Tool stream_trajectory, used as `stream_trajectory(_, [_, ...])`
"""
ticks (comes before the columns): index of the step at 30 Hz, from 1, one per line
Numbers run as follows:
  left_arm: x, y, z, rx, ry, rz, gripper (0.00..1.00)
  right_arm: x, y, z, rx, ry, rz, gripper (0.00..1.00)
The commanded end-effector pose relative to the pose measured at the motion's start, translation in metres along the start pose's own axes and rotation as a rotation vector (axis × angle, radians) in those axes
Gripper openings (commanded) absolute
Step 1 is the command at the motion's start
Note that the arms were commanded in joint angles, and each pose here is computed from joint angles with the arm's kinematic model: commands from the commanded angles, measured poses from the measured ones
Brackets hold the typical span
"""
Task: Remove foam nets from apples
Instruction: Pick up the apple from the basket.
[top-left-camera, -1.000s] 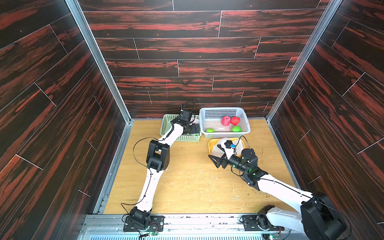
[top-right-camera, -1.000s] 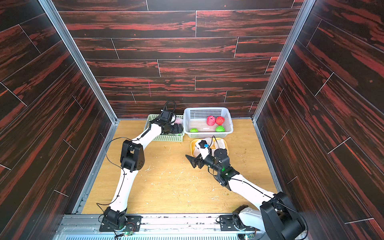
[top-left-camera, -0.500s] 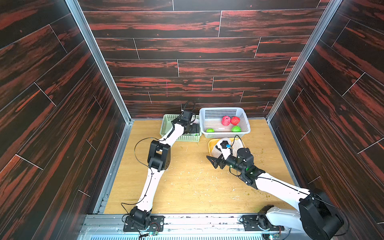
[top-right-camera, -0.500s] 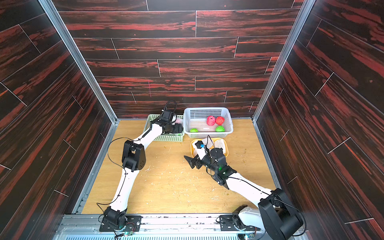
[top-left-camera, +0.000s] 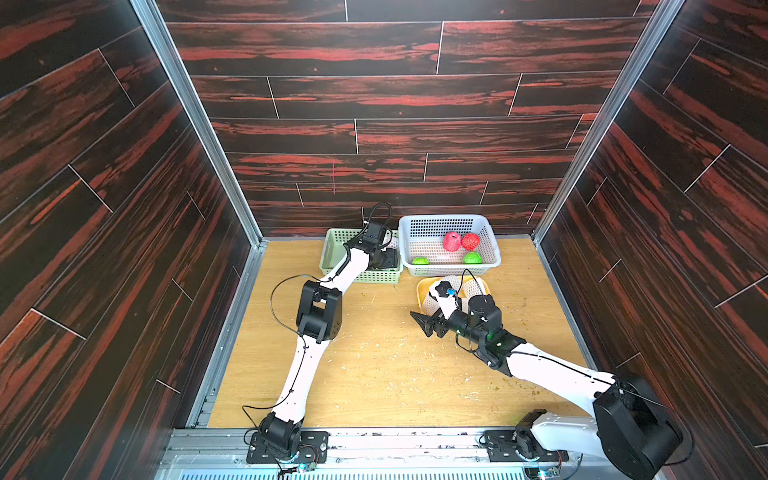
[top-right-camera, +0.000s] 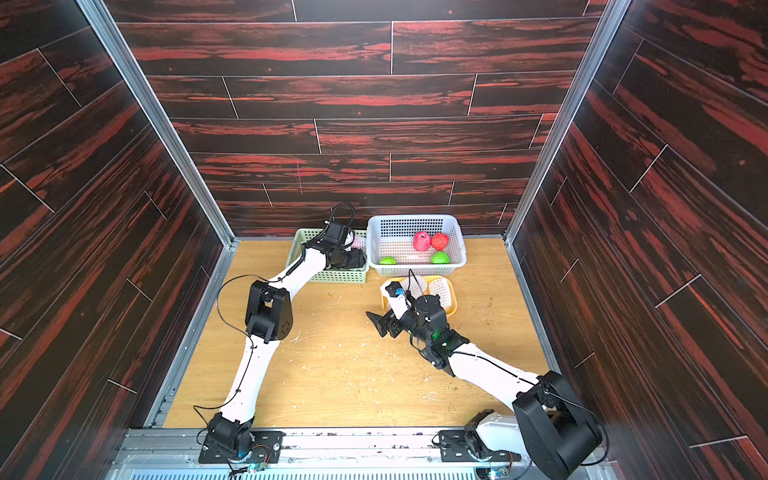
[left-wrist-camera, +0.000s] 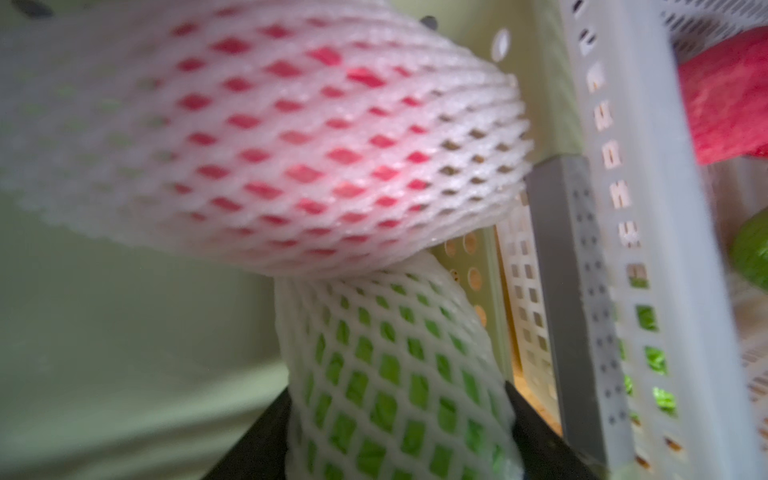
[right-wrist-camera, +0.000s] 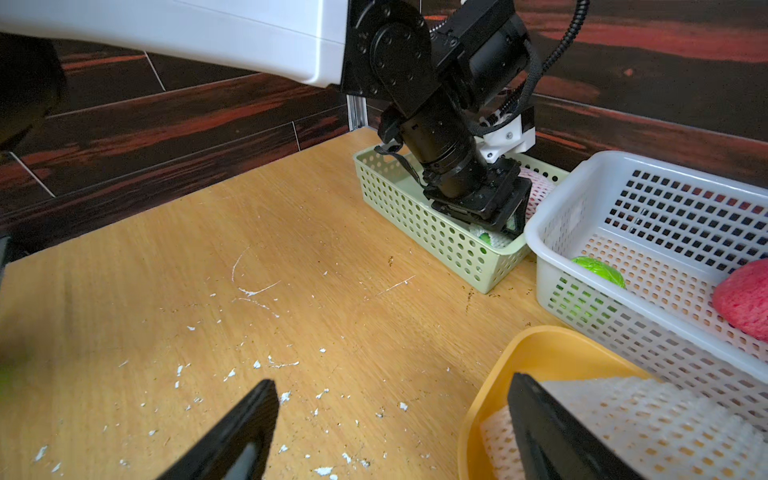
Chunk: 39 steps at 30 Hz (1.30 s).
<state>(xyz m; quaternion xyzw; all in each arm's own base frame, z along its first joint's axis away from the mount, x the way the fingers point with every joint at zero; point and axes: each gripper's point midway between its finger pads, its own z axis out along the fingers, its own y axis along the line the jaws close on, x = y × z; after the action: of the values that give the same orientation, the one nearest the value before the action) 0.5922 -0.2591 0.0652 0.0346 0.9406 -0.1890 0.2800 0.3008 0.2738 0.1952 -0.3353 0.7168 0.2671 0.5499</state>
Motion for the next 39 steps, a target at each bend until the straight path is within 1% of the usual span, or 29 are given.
stream_trajectory(1, [-0.009, -0.007, -0.012, 0.01, -0.016, 0.004, 0.68, 0.001, -0.001, 0.006, 0.02, 0.021, -0.021, 0.9])
stream_trajectory(3, [-0.015, -0.01, -0.019, 0.015, -0.033, 0.015, 0.66, 0.0, -0.002, 0.005, 0.03, 0.017, -0.027, 0.9])
stream_trajectory(4, [-0.016, -0.012, -0.021, 0.017, -0.038, 0.017, 0.64, -0.001, -0.002, 0.004, 0.034, 0.013, -0.028, 0.9])
stream_trajectory(5, [-0.02, -0.013, -0.025, 0.016, -0.047, 0.02, 0.59, -0.001, -0.003, 0.004, 0.038, 0.012, -0.03, 0.9])
stream_trajectory(6, [-0.023, -0.014, -0.028, 0.015, -0.056, 0.023, 0.58, -0.001, -0.003, 0.003, 0.041, 0.011, -0.031, 0.9])
stream_trajectory(11, [-0.04, -0.02, -0.043, 0.019, -0.104, 0.038, 0.56, -0.003, -0.005, 0.002, 0.053, 0.006, -0.028, 0.9])
stream_trajectory(15, [-0.047, -0.025, -0.058, 0.023, -0.116, 0.051, 0.49, -0.003, -0.006, 0.001, 0.064, 0.004, -0.026, 0.9])
stream_trajectory(21, [-0.058, -0.033, -0.089, 0.021, -0.152, 0.082, 0.49, -0.003, -0.007, 0.001, 0.067, 0.002, -0.02, 0.9])
stream_trajectory(27, [-0.06, -0.037, -0.128, 0.011, -0.183, 0.117, 0.49, -0.009, -0.008, -0.004, 0.076, -0.027, -0.021, 0.9])
stream_trajectory(30, [-0.055, -0.036, -0.148, -0.007, -0.198, 0.137, 0.49, -0.009, -0.009, -0.005, 0.087, -0.034, -0.023, 0.9])
stream_trajectory(32, [-0.054, -0.037, -0.166, -0.006, -0.242, 0.152, 0.49, -0.01, -0.011, -0.007, 0.096, -0.04, -0.024, 0.9])
stream_trajectory(35, [-0.042, -0.045, -0.186, 0.045, -0.302, 0.179, 0.49, -0.013, -0.017, -0.012, 0.141, -0.071, -0.02, 0.9])
stream_trajectory(39, [0.001, -0.058, -0.198, 0.148, -0.356, 0.258, 0.49, -0.016, -0.034, -0.024, 0.256, -0.121, -0.004, 0.9])
